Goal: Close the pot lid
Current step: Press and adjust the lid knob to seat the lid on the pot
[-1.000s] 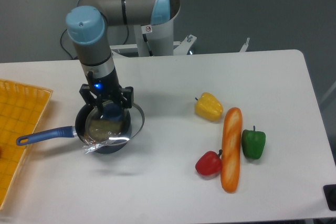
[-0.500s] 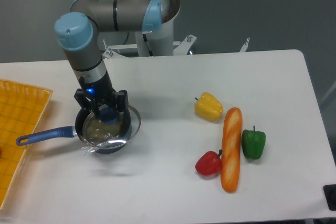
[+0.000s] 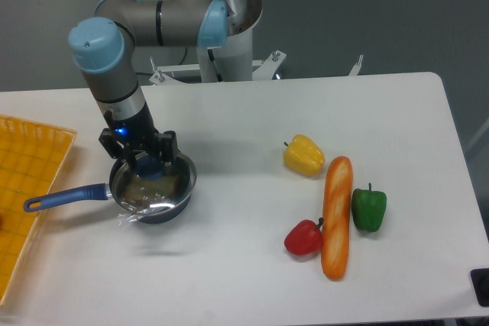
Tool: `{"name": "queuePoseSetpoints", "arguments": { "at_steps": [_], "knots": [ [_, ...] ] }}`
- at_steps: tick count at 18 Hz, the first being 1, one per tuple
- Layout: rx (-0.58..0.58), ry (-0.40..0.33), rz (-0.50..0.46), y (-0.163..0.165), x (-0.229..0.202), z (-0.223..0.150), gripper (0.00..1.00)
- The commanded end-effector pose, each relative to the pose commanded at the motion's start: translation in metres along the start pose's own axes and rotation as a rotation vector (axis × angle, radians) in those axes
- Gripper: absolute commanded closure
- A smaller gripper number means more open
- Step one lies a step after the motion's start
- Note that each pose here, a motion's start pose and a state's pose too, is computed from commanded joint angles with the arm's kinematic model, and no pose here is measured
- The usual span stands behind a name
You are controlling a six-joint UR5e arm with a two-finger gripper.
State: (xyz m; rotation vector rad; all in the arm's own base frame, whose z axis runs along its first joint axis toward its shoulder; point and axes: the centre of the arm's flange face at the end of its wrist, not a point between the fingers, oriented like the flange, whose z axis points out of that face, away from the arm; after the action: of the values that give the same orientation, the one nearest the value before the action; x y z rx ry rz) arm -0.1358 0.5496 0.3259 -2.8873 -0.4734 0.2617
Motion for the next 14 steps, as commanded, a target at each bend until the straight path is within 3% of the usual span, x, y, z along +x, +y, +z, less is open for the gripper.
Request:
{"name": "queuePoseSetpoints", "arguments": {
  "at_steps": [14],
  "knots": [
    [-0.007, -0.036, 0.005, -0.0049, -0.0040, 0.0041, 0.38]
  ]
}}
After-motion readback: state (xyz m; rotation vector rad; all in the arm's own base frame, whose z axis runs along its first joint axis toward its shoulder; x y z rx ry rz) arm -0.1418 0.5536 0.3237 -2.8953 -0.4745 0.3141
